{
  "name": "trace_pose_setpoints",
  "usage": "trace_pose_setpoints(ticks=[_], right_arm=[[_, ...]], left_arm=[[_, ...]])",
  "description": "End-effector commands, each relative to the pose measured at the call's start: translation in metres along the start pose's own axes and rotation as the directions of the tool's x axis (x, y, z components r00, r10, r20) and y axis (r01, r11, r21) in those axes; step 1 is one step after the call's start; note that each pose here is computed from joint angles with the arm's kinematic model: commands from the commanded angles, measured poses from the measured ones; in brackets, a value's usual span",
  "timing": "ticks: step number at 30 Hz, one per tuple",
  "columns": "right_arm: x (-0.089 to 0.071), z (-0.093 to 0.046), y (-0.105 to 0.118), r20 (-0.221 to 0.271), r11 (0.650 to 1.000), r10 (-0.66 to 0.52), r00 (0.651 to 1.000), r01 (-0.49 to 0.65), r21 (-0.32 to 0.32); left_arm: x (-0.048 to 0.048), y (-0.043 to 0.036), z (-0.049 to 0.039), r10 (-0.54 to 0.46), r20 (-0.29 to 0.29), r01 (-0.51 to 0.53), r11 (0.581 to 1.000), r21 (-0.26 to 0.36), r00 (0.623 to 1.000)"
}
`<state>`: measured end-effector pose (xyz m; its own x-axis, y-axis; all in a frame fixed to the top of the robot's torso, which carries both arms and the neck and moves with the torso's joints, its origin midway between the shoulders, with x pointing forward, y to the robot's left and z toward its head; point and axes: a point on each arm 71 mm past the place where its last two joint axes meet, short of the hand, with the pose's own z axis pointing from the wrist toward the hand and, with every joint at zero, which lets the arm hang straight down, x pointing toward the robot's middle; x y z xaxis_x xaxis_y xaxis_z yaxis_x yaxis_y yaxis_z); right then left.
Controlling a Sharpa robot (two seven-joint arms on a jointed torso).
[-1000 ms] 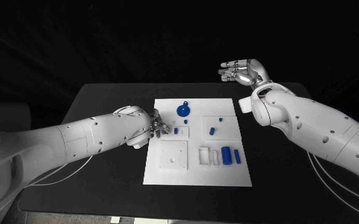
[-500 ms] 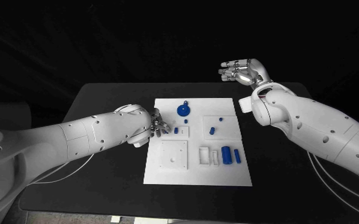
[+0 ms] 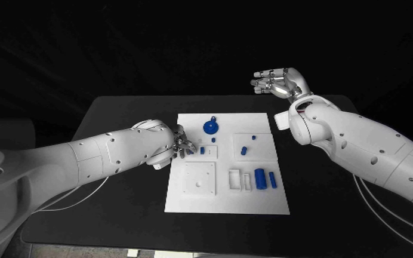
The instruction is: Assemble the parts on the task board
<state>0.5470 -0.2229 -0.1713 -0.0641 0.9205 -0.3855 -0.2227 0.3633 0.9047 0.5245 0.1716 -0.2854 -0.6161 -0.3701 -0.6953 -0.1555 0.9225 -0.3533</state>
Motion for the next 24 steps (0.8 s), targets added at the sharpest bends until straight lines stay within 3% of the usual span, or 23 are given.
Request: trace_pose_setpoints(ticks=[1,24], right_arm=[[0.002,-0.0001,0.0009,-0.015,1.0,0.002,1.0,-0.002,-0.008],[0.002,0.0,0.0008,-0.014,1.0,0.0,1.0,0.0,-0.009]], left_arm=[[0.0167,0.0024,0.0018,0.016,-0.073,-0.017,1.0,-0.017,0.997],[0.0142,0.0039,0.0029,0.008,-0.057,-0.01,1.0,-0.022,0.998]])
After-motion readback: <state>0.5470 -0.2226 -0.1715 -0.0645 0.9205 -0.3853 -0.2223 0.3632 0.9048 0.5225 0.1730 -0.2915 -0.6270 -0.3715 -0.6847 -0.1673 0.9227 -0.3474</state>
